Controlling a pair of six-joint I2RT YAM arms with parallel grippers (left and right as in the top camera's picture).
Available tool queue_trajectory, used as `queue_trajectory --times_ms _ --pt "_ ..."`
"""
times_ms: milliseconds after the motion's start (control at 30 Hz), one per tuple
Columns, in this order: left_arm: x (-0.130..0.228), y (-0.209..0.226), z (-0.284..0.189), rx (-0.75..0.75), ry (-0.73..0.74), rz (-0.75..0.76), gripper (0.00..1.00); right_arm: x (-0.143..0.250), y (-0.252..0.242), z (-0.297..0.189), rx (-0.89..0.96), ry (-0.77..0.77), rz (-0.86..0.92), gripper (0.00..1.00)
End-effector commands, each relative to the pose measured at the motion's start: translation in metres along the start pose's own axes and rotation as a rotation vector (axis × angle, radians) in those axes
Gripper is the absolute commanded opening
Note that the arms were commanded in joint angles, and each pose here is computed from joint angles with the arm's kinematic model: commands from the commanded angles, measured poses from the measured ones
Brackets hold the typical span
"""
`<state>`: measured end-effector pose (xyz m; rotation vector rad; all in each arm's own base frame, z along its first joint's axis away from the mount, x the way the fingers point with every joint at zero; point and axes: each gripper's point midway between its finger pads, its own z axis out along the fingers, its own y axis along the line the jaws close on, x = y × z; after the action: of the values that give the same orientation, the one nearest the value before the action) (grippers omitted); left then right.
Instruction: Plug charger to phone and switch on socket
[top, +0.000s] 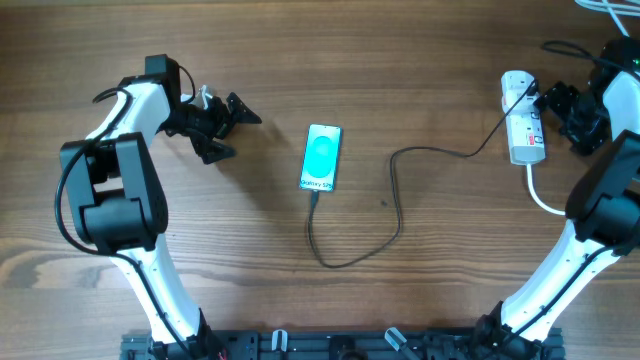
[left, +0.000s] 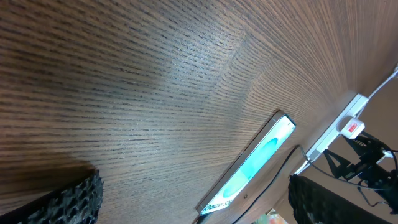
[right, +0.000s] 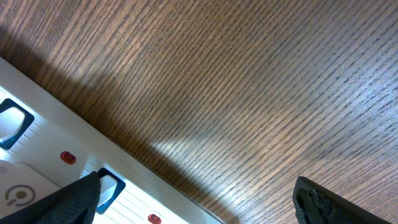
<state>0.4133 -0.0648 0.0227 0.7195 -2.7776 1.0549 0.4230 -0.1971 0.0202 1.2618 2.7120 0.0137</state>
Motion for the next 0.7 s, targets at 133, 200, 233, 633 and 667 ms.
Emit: queue_trajectory --times_ms 133,200,233,633,667 --pt "-0.002 0.032 0.015 -0.09 0.013 -0.042 1.0 0.016 0.006 0.011 -0.019 0.069 -0.021 1.0" --pt "-0.002 0.032 0.015 -0.091 0.013 -0.042 1.0 0.016 0.006 0.011 -0.018 0.071 -0.018 1.0" --pt "-0.002 0.032 0.015 -0.091 0.013 -0.042 1.0 0.016 0.006 0.011 -0.018 0.071 -0.019 1.0" --pt "-0.002 0.032 0.015 -0.091 0.013 -0.042 1.0 0.029 0.007 0.025 -0.011 0.088 -0.005 1.0" --pt "-0.002 0.032 0.015 -0.091 0.013 -0.042 1.0 0.032 0.006 0.028 -0.008 0.094 -0.005 1.0"
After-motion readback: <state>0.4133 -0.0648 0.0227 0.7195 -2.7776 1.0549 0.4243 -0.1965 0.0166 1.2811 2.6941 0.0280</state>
